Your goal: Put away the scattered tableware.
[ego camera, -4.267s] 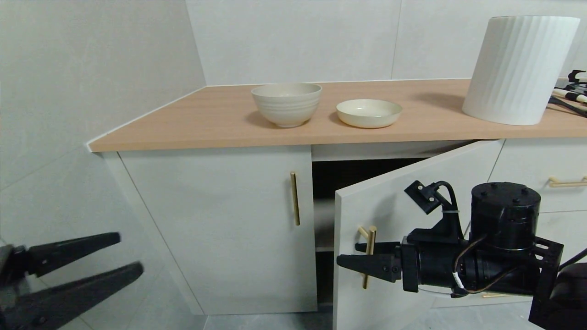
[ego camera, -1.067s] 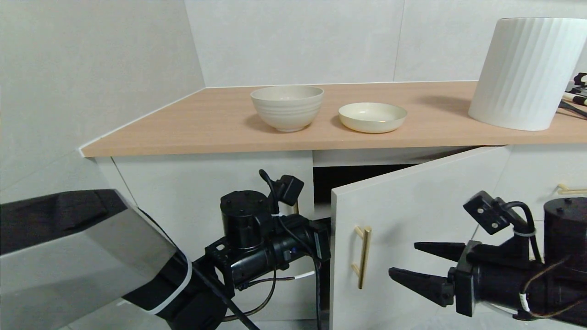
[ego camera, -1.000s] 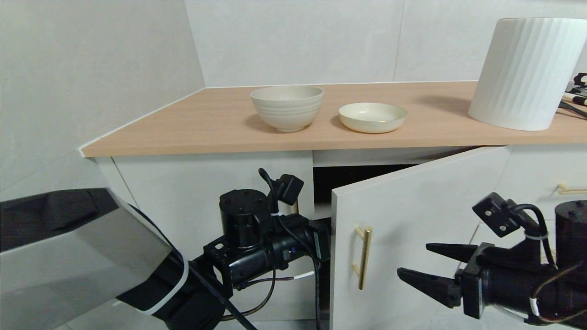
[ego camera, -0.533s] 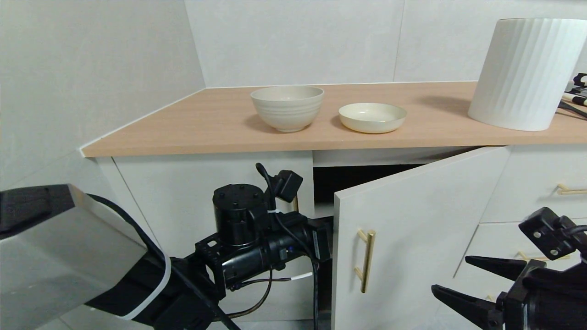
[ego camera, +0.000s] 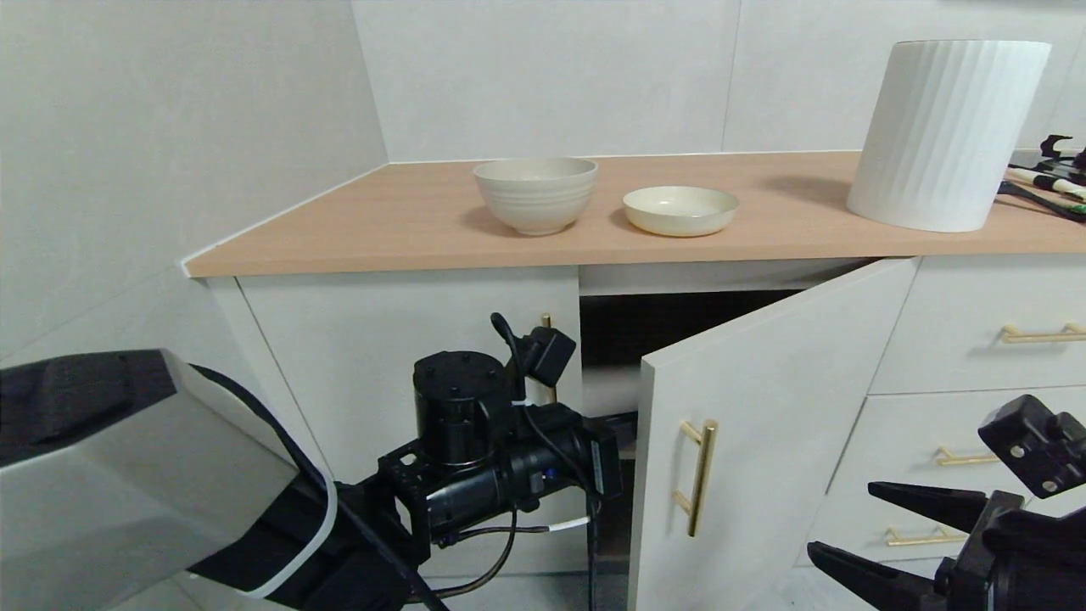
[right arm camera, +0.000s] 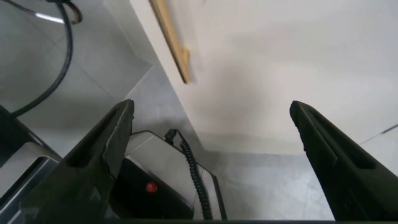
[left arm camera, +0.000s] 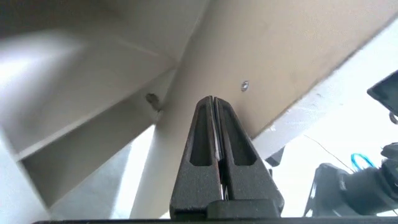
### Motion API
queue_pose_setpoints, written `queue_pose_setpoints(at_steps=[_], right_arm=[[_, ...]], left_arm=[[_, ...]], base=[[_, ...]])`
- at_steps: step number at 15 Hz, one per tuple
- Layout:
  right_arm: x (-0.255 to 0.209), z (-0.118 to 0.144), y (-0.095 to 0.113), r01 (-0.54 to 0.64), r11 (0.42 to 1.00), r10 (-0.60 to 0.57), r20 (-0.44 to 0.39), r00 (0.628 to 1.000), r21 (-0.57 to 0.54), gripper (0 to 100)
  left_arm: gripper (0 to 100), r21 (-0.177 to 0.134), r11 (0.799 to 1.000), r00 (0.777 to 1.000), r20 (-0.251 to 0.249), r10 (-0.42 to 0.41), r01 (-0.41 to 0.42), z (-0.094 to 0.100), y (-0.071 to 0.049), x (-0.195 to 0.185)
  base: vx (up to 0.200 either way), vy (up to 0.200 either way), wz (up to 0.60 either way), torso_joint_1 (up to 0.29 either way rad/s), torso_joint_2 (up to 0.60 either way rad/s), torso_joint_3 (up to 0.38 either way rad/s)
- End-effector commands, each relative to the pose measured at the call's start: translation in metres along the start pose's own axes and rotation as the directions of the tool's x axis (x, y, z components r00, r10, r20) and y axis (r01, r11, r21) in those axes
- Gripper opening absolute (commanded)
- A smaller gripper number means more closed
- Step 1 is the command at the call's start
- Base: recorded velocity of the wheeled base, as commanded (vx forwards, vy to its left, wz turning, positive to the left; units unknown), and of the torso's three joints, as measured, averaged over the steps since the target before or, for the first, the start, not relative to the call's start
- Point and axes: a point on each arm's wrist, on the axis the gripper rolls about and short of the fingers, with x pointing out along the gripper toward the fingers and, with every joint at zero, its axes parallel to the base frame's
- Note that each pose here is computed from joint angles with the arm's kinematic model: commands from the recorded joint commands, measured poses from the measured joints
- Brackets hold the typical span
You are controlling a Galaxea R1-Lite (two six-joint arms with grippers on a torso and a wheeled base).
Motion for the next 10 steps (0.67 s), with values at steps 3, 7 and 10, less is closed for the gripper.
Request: queue_pose_setpoints(at_steps=[3, 7, 10], right_arm=[[-0.003, -0.001, 0.004, -0.022, 1.0, 0.022, 0.005, 1.0, -0.009, 100], [-0.004, 0.0, 0.004, -0.023, 1.0, 0.023, 0.012, 1.0, -0.009, 100], [-0.004, -0.001, 0.004, -0.024, 1.0, 0.024, 0.009, 1.0, -0.009, 100]], left_arm=[[0, -0.003, 1.0, 1.0, -0.005, 0.005, -0.005, -0.004, 0.005, 0.008], [0, 0.002, 1.0, 1.0, 0.001, -0.009, 0.009, 0.004, 0.0, 0.014], [0, 0.007, 1.0, 1.0, -0.004, -0.028, 0.028, 0.002, -0.005, 0.022]], base=[[0.0, 0.0, 0.0, 0.0, 0.0, 0.0], [-0.05, 0.0, 0.0, 0.002, 0.0, -0.001], [-0.2, 0.0, 0.0, 0.014, 0.0, -0.002]])
